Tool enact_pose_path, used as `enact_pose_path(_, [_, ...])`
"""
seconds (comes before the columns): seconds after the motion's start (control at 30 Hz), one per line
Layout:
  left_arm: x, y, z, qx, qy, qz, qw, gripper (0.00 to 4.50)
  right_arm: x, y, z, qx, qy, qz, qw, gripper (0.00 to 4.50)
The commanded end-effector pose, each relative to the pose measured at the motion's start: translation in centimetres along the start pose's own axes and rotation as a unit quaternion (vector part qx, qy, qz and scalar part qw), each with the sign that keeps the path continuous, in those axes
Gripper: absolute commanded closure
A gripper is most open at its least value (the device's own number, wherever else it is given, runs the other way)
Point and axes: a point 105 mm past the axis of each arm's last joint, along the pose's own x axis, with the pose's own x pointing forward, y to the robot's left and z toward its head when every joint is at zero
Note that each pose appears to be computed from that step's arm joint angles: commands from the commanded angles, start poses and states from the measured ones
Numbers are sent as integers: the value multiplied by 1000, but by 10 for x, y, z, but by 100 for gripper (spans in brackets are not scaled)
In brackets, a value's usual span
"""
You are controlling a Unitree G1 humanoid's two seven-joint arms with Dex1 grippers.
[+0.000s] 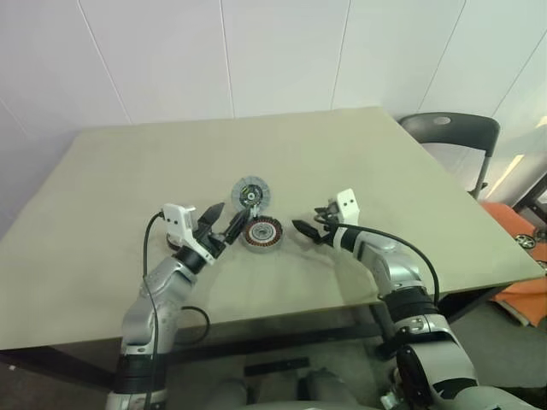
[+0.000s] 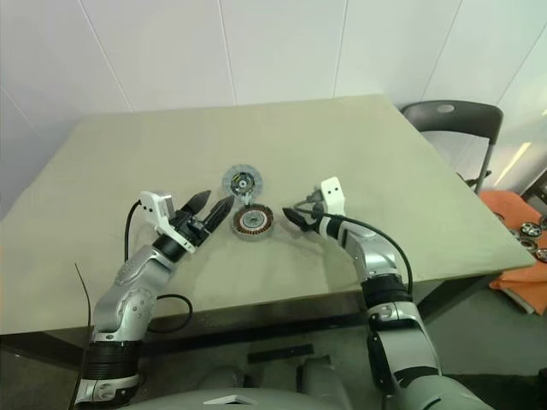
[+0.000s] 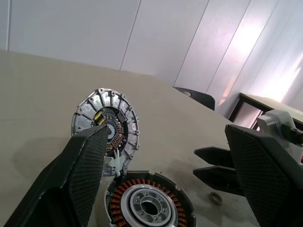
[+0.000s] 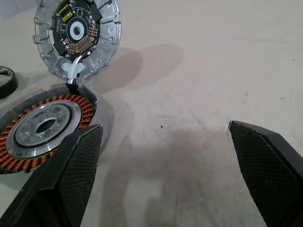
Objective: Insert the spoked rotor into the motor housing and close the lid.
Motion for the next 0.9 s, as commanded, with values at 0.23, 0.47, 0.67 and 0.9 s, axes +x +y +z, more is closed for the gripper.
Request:
enact_pose_path(0.23, [2,-1,13,16,-25,-1,1000,32,4,2,21,-23,-25,9,999,6])
enact_pose_path(0.47, [4,-1,13,16,-26,-2,1000,32,4,1,22,-25,-25,7,999,6])
enact_pose_path(0.67, [5,-2,12,15,-25,-6,1000,32,3,0,21,-26,-24,4,999,6])
enact_pose_path(0.9, [5,-3,10,14,-23,-8,1000,32,1,0,19,-25,-23,2,999,6])
